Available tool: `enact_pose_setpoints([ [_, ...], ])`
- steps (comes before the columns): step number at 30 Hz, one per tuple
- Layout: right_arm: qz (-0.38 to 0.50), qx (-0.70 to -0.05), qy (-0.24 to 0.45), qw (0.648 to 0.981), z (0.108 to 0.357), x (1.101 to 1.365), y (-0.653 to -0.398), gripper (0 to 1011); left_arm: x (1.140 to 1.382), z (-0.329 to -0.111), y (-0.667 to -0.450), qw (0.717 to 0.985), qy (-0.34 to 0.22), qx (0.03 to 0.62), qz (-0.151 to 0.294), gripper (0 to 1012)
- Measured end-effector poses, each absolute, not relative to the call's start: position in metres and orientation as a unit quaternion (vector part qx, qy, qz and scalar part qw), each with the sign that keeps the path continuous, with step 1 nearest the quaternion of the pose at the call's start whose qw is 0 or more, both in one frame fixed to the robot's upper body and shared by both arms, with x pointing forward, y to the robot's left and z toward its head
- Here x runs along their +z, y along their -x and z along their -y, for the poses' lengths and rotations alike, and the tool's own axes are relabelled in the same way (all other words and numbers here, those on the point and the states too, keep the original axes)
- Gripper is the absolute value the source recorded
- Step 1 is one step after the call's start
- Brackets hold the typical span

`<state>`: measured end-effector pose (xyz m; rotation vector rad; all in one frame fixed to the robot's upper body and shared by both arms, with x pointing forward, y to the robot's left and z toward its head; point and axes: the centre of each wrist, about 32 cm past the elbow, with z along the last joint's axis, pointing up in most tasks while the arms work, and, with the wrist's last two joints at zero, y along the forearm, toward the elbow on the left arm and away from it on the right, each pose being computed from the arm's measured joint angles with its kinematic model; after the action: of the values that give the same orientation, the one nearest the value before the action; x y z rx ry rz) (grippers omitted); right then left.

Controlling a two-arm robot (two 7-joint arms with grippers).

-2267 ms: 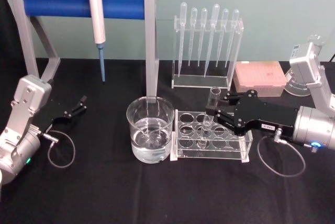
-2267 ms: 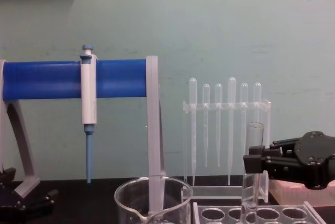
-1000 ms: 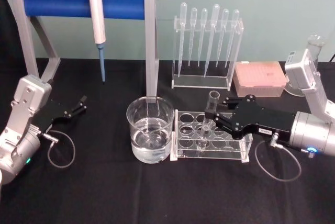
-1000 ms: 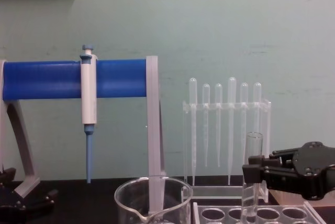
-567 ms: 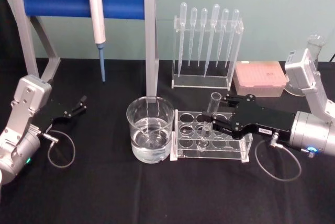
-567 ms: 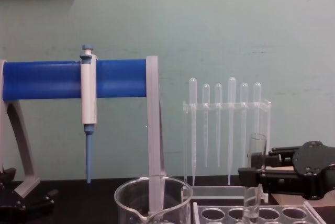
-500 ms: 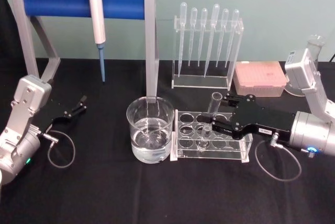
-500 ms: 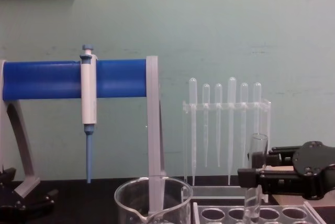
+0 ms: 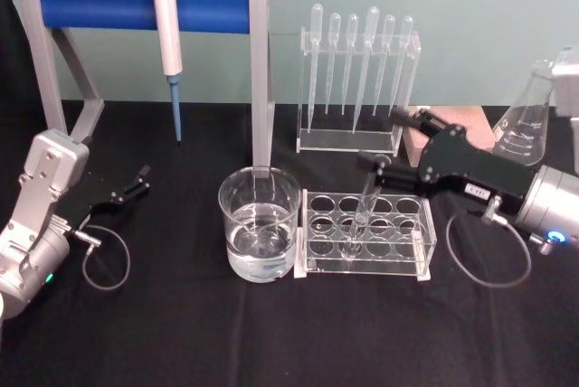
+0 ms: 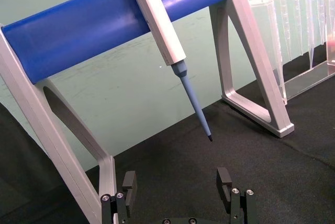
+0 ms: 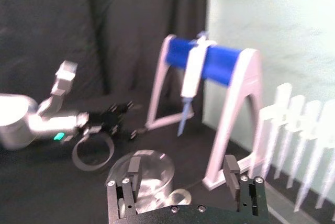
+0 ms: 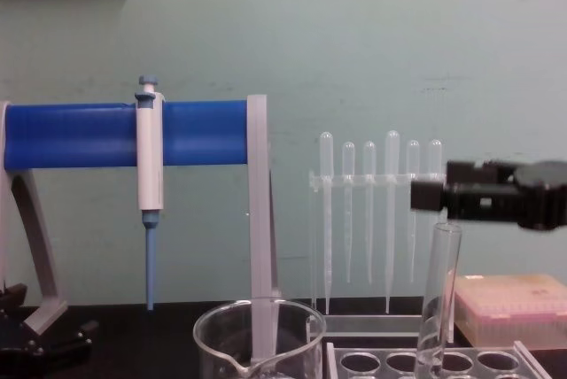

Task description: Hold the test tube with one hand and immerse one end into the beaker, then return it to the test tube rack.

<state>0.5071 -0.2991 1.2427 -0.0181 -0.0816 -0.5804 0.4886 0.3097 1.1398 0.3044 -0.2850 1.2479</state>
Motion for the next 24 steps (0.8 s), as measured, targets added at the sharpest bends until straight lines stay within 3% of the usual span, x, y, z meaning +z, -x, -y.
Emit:
enact_pose_setpoints([
  [7, 0.035, -0.365, -0.037, 0.930, 0.295, 1.239, -0.503, 1003, 1.140, -0.310, -0.489, 0.791, -0.141, 0.580, 0.133, 1000],
  [10, 0.046, -0.452, -0.063, 0.888, 0.285, 1.229, -0.501, 1003, 1.140, -0.310, -0.489, 0.791, -0.141, 0.580, 0.132, 1000],
  [16, 0.054, -0.565, -0.077, 0.819, 0.269, 1.207, -0.501, 1002, 1.140, -0.310, -0.489, 0.791, -0.141, 0.580, 0.132, 1000],
  [20, 0.049, -0.612, -0.063, 0.787, 0.261, 1.191, -0.503, 1002, 1.140, -0.310, -0.489, 0.791, -0.141, 0.580, 0.132, 1000],
  [24, 0.046, -0.629, -0.049, 0.775, 0.257, 1.182, -0.504, 1003, 1.140, -0.310, -0.489, 0.791, -0.141, 0.580, 0.132, 1000],
])
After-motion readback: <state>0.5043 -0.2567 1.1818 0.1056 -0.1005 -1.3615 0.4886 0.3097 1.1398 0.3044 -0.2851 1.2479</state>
